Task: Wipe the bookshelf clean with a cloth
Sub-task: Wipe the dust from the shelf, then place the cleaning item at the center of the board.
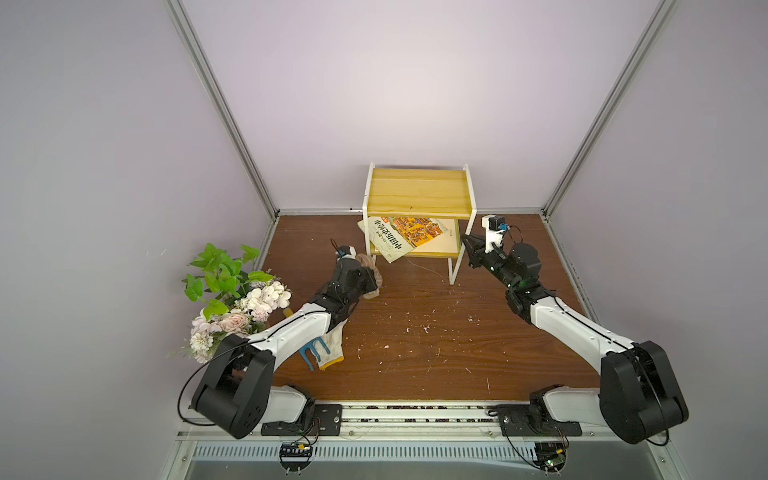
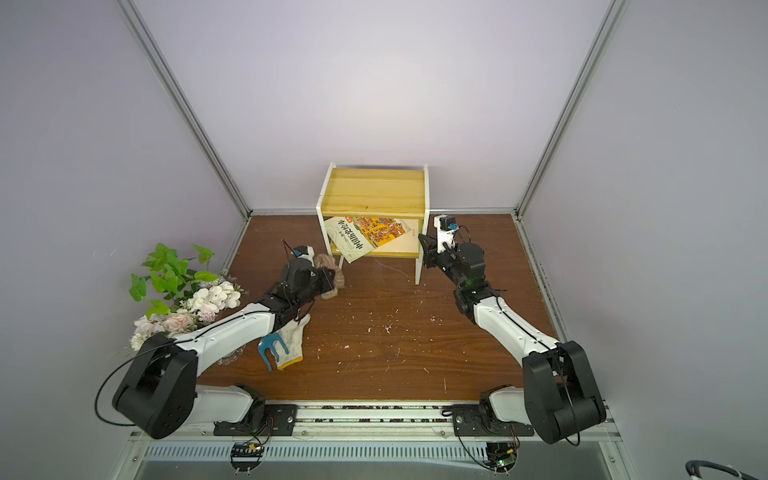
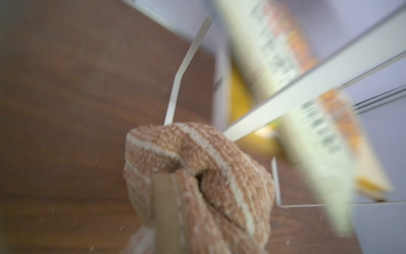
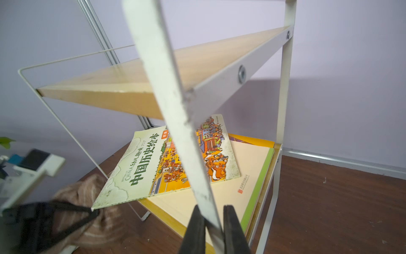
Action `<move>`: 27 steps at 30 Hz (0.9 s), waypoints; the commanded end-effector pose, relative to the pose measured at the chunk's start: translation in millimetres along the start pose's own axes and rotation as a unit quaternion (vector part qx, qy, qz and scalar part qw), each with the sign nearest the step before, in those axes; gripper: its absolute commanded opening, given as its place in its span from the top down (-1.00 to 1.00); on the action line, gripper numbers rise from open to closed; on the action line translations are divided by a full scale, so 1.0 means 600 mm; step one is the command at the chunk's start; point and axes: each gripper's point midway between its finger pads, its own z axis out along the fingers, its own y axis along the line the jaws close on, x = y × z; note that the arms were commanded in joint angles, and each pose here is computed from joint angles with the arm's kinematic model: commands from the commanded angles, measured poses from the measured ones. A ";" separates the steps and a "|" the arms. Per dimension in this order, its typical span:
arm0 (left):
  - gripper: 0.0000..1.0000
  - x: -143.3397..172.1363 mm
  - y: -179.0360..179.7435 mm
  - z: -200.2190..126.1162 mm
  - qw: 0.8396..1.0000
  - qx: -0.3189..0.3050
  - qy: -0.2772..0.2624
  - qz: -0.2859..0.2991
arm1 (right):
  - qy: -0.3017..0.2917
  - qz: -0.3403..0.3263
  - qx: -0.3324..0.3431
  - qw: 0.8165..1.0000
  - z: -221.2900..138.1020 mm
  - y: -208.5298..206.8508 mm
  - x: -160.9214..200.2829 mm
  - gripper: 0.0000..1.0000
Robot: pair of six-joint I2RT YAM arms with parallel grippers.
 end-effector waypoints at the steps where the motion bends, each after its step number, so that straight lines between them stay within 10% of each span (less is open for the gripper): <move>1: 1.00 -0.111 -0.070 -0.050 0.996 0.044 -0.070 0.018 | -0.007 0.045 0.001 0.999 0.011 0.000 -0.016 0.86; 6: 1.00 -0.145 -0.089 -0.113 0.990 0.076 -0.115 0.000 | -0.025 0.046 0.000 0.999 0.002 0.004 -0.034 0.34; 13: 1.00 0.028 -0.086 -0.134 0.989 0.141 0.007 -0.041 | -0.048 0.039 0.007 0.998 -0.039 0.008 -0.045 -0.43; 23: 0.93 0.157 -0.144 -0.158 0.931 0.331 0.126 -0.091 | -0.087 0.045 0.001 0.995 -0.113 0.026 -0.063 -0.74; 27: 0.83 0.177 -0.150 -0.124 0.932 0.324 0.150 -0.067 | -0.086 0.030 0.021 0.996 -0.124 0.017 -0.059 -0.80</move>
